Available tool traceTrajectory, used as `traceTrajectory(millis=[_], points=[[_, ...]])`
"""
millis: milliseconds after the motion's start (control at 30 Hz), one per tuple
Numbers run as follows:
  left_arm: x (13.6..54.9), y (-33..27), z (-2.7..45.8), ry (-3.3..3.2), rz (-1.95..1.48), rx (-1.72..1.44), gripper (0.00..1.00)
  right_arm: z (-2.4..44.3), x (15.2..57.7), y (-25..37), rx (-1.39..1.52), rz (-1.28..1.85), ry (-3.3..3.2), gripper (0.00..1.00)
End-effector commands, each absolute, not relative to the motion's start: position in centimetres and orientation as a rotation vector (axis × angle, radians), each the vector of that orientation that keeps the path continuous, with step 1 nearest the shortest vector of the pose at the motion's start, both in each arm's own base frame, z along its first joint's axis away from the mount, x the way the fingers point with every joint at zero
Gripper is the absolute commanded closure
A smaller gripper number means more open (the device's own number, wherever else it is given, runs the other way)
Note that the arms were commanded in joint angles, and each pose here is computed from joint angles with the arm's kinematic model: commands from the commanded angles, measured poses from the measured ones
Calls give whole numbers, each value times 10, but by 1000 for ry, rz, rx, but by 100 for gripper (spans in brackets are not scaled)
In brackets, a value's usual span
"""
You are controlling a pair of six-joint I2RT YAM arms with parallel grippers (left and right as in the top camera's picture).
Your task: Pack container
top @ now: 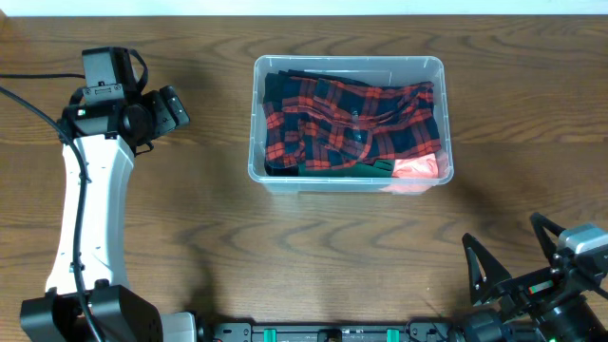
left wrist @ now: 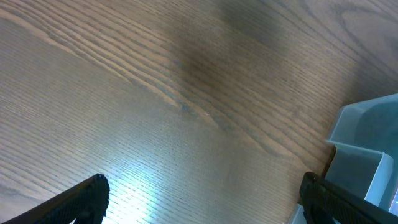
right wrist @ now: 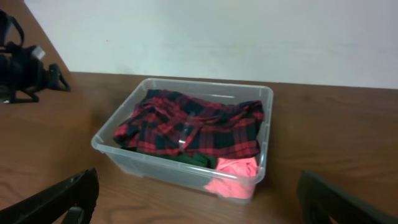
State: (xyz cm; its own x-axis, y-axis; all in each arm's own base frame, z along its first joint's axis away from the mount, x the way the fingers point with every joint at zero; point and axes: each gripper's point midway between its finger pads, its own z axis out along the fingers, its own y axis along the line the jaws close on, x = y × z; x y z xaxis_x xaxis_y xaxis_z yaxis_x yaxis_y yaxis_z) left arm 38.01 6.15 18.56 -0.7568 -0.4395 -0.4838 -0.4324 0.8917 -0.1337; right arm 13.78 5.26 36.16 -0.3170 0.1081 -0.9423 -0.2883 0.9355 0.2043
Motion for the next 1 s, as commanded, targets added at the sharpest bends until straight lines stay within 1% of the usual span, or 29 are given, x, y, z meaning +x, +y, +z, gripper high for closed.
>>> traceTrajectory(millis=[0, 667, 967], points=[[379, 65, 190, 2525, 1, -640, 2, 364, 136, 55, -105, 442, 1853, 1], [379, 65, 190, 2525, 1, -640, 2, 343, 130, 53, 46, 530, 1961, 1], [379, 65, 190, 2525, 1, -640, 2, 317, 135, 49, 76, 488, 2010, 1]])
